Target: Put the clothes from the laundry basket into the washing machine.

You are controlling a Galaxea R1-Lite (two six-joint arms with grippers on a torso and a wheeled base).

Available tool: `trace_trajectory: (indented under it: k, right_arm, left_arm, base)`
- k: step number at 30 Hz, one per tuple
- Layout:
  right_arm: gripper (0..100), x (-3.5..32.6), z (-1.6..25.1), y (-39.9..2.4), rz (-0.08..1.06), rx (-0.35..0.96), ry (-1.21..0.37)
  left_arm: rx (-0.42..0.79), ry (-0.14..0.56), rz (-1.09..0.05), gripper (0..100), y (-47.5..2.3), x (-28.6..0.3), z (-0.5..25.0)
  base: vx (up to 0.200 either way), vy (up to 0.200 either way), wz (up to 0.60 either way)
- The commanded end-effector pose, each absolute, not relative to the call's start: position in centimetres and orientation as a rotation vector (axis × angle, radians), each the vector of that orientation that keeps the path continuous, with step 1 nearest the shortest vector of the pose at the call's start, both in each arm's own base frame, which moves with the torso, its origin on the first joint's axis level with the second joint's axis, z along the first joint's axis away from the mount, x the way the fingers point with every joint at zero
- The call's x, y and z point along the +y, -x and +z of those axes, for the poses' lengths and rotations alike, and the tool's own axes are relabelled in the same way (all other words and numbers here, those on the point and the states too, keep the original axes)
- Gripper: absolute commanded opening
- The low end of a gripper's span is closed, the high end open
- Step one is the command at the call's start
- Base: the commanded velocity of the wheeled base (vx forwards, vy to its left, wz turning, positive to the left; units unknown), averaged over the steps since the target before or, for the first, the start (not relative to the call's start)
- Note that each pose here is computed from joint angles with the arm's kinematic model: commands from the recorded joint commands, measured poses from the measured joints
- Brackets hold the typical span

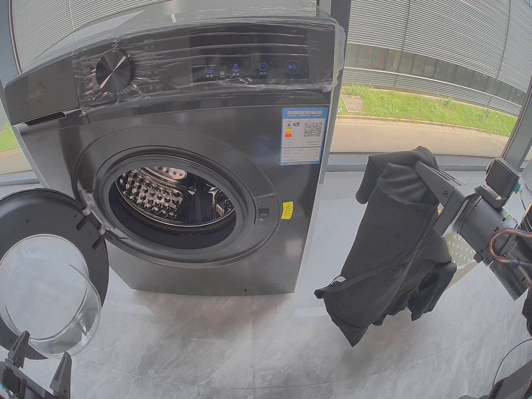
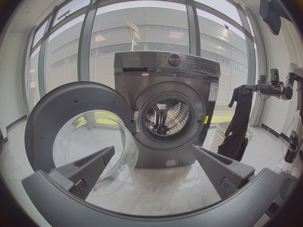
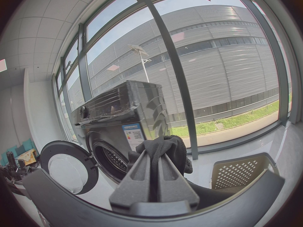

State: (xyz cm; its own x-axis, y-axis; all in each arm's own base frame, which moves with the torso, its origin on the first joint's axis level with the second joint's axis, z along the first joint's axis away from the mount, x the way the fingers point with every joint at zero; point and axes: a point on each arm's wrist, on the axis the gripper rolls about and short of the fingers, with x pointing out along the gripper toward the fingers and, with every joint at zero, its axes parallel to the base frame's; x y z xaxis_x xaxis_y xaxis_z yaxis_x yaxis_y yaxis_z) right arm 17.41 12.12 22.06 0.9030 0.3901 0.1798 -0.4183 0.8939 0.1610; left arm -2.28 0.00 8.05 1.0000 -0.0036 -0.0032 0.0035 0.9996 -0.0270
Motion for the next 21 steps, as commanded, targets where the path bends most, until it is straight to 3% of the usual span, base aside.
trace_trajectory:
  k: [1,3,21]
  right_arm:
    - [0,12.25,21.99,-17.4,0.426,-0.141,-0.198]
    - [0,12.25,21.99,-17.4,0.426,-0.141,-0.198]
    - [0,12.25,21.95,-17.39,0.43,-0.137,-0.21]
  left_arm:
    - [0.002,0.028,-0.003,100,2.29,0.0,7.56]
    - [0.002,0.028,-0.003,100,2.29,0.0,7.56]
    - [0.002,0.032,-0.003,100,2.29,0.0,7.56]
  base:
    - [0.0,0.0,0.0]
    - [0.0,0.0,0.0]
    - [-0.2,0.0,0.0]
